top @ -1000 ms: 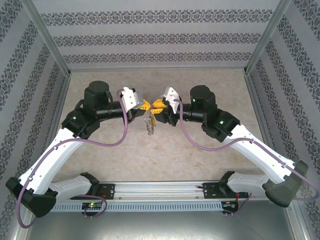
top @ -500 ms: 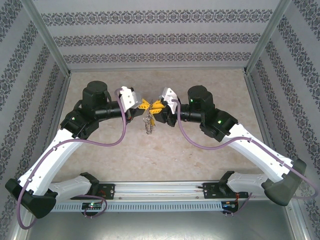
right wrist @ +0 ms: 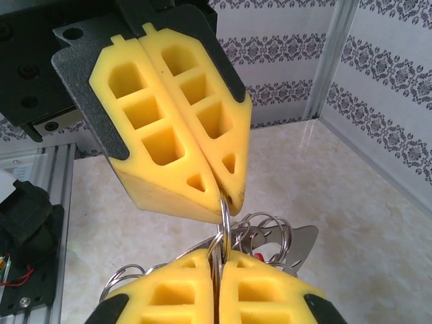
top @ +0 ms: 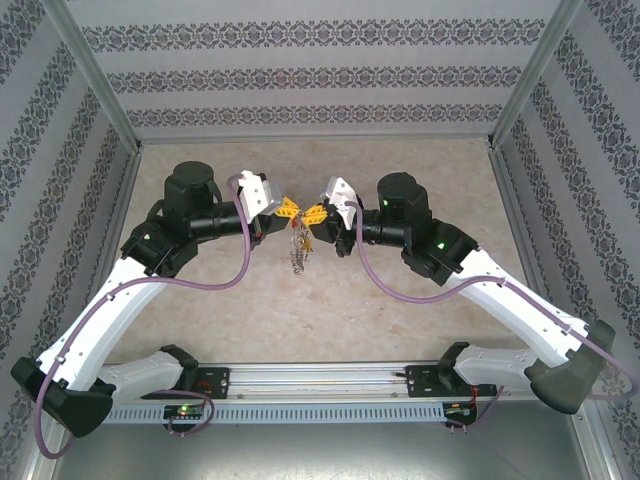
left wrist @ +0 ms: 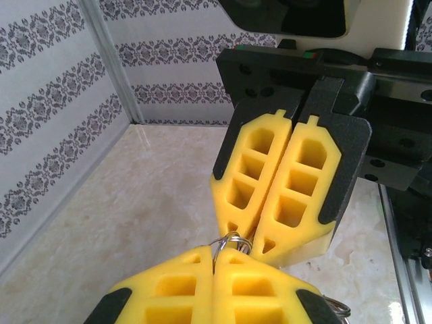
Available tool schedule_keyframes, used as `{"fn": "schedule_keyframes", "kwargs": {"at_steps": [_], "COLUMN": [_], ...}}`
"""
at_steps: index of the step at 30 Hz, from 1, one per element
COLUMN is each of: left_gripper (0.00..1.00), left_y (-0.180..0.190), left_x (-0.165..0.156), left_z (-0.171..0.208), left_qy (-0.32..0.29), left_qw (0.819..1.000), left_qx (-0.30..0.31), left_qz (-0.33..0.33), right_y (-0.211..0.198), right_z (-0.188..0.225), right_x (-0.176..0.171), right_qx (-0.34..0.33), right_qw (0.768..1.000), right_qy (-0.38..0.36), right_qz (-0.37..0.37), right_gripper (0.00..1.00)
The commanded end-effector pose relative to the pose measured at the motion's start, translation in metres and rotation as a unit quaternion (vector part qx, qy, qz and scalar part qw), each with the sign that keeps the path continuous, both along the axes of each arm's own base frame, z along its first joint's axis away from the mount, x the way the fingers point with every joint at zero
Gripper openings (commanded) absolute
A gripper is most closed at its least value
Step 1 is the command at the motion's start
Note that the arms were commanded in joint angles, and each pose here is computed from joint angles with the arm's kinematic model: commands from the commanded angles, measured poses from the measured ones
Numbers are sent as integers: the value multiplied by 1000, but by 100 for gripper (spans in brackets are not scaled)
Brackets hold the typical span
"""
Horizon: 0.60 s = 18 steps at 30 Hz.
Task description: Put the keys on the keyring
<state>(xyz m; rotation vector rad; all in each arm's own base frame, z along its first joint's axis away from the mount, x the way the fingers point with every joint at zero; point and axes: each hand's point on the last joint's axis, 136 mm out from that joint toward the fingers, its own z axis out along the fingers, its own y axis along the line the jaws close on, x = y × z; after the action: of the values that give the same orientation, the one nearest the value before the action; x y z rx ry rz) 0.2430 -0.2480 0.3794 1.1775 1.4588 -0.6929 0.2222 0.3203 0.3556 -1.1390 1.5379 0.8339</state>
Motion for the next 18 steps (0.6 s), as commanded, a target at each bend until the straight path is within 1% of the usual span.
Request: {"fn": "schedule_keyframes", "kwargs": {"at_steps": [1, 5, 10, 14, 18], "left_gripper": [0, 0, 0, 0, 0], "left_y": [1, 1, 0, 0, 0], "left_x": [-2, -1, 1, 2, 1], "left_z": [40, 40, 38, 38, 39], "left_qy": [-55, -53, -49, -49, -49], "left_qw": [997, 997, 997, 997, 997], "left_qx": [-52, -55, -54, -54, -56], "left_qz": [-6, -5, -3, -2, -3], "right_y": [-2, -5, -4, -5, -6], "right_z": [-27, -34, -31, -31, -32], "right_x": [-5, 0, 4, 7, 9], "right_qx": [-40, -55, -65, -70, -74], "right_qw": [999, 998, 997, 996, 996], "right_qy": [14, 4, -23, -33, -40], "right_qz": [2, -11, -25, -34, -40], "right_gripper": [7, 10, 17, 16, 10]}}
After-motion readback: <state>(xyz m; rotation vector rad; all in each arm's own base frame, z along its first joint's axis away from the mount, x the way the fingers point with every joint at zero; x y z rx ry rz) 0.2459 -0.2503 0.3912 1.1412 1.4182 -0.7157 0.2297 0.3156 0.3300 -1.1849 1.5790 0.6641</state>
